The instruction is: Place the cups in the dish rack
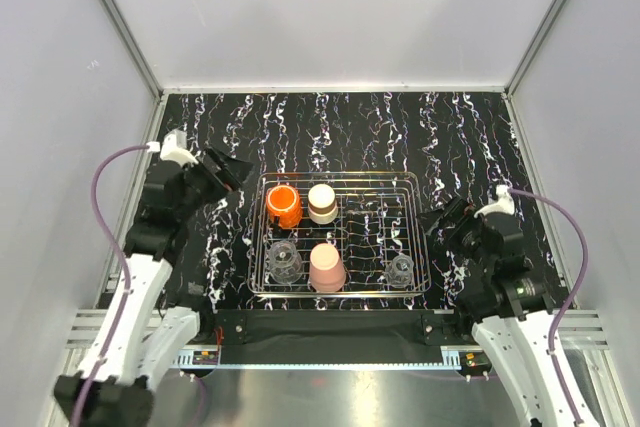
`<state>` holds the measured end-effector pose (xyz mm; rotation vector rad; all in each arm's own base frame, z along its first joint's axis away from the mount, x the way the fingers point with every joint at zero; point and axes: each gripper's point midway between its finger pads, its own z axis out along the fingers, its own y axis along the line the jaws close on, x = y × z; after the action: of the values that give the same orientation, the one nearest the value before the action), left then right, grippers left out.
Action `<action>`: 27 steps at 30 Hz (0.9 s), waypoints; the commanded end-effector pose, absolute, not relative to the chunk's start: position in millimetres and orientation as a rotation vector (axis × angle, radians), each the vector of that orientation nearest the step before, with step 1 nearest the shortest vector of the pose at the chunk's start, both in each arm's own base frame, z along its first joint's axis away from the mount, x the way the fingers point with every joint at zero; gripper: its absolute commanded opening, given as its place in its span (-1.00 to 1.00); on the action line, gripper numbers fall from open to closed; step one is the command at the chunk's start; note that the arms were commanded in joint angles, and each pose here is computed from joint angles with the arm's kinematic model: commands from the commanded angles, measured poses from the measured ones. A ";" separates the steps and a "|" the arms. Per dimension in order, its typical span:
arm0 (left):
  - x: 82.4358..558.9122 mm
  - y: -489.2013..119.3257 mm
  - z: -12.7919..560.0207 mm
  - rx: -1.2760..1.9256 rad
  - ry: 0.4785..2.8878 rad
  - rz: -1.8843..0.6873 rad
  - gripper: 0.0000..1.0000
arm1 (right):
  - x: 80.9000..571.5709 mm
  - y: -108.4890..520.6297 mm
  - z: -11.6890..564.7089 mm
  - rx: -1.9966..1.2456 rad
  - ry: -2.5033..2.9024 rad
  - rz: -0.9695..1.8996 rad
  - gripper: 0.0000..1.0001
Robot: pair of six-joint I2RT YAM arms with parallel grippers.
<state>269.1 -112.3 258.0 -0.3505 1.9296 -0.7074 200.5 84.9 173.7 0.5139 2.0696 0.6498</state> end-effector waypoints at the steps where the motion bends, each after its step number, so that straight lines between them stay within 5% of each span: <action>1: 273.5 -128.9 280.9 -0.230 1.804 -1.133 0.98 | 216.7 86.1 186.3 0.500 1.882 0.711 1.00; 14: 203.9 -121.9 244.8 -0.134 1.445 -1.391 0.98 | 223.9 88.9 137.5 0.599 1.691 0.859 0.99; 27: 98.5 -164.7 257.6 0.152 1.162 -1.800 0.98 | 219.9 44.2 112.6 0.886 1.709 0.629 0.99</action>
<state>122.6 -161.8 305.7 0.1546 1.1928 -1.7075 222.9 57.9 111.4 0.8029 1.7306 0.6887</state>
